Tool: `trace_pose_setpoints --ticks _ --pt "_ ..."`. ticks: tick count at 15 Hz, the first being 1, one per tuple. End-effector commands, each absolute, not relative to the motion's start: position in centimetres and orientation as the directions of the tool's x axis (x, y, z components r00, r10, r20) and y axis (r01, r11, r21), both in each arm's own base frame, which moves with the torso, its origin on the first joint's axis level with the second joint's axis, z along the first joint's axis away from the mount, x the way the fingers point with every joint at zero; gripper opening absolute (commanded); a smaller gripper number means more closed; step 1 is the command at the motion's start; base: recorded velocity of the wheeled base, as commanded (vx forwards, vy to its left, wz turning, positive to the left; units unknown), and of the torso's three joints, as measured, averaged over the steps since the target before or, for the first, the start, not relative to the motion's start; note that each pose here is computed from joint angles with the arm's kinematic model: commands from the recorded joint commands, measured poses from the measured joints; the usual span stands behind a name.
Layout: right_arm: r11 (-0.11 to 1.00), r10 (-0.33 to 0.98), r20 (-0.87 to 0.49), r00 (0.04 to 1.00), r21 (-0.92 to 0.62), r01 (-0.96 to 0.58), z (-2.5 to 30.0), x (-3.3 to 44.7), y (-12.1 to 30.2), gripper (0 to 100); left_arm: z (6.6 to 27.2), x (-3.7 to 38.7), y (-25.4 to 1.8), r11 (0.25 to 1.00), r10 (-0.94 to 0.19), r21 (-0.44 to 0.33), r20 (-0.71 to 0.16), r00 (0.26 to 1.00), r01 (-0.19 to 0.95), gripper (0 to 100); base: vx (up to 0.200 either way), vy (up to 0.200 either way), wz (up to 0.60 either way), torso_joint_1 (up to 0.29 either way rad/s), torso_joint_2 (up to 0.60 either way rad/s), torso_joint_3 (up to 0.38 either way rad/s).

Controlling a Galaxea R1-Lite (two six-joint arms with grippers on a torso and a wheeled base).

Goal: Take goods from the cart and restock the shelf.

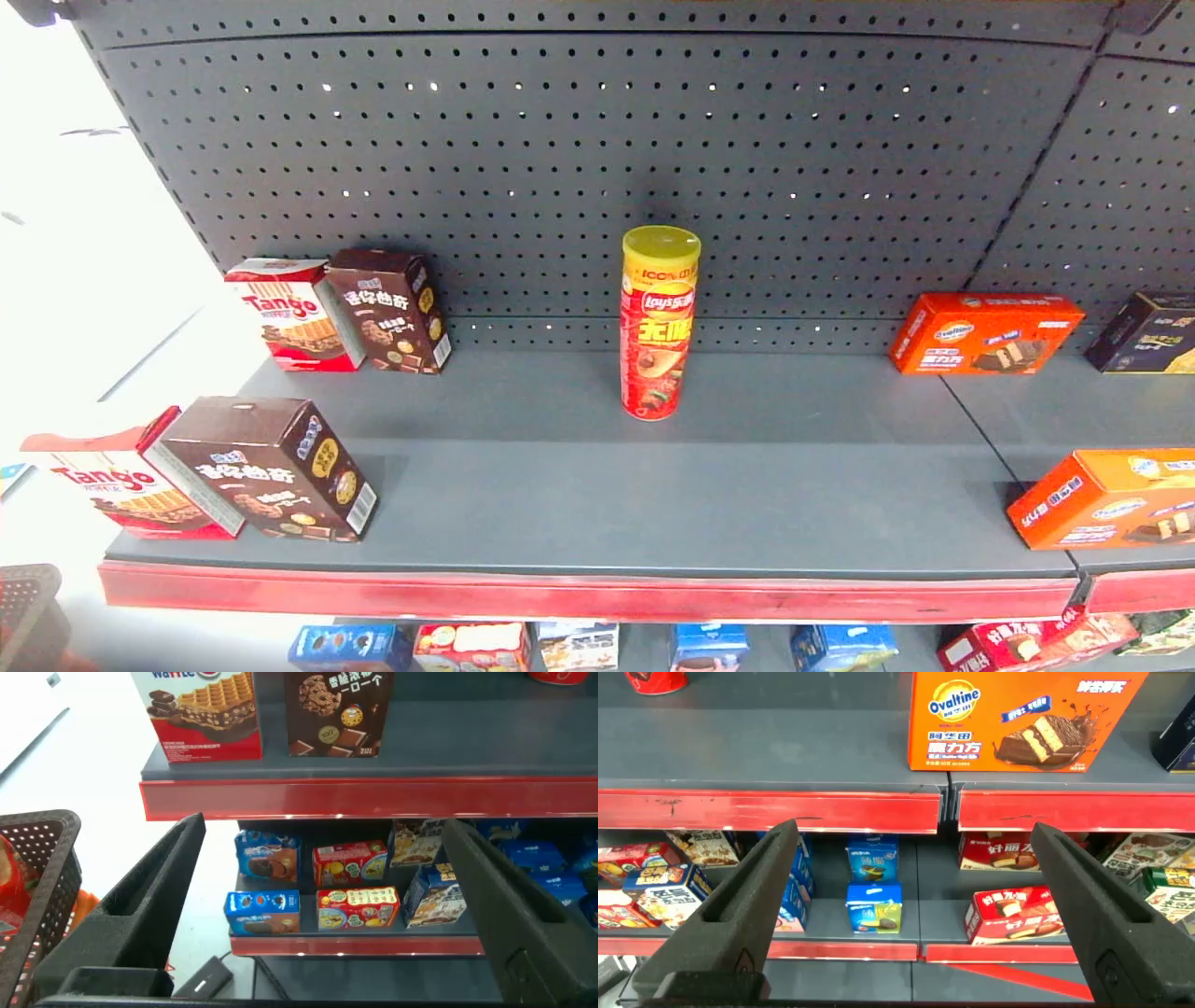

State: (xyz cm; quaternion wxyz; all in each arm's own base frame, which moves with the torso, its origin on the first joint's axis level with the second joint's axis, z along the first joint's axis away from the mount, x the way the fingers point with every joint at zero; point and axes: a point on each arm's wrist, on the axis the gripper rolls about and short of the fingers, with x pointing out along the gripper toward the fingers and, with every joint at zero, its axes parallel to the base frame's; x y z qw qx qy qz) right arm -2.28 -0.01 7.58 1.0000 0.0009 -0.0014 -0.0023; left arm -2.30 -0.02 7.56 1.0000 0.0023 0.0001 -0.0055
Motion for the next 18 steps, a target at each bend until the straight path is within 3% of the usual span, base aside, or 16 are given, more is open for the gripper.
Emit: trace_pose_setpoints --ticks 1,14,18 --pt "1.0 -0.005 0.003 1.0 0.002 0.005 7.58 -2.28 -0.01 100 7.56 -2.29 -0.02 1.0 -0.011 0.005 -0.002 1.0 0.011 100 0.0 0.0 0.0 0.0 0.0 0.0" --pt "1.0 -0.005 0.003 1.0 0.002 0.005 7.58 -2.28 -0.01 100 7.56 -2.29 -0.02 1.0 -0.011 0.005 -0.002 1.0 0.011 100 0.0 0.0 0.55 0.001 0.0 0.001" --pt "1.0 -0.005 0.003 1.0 0.005 0.005 7.58 -2.28 -0.01 100 7.56 -2.29 -0.02 1.0 -0.011 0.005 -0.002 1.0 0.011 100 0.0 0.0 0.0 0.0 0.0 0.0"
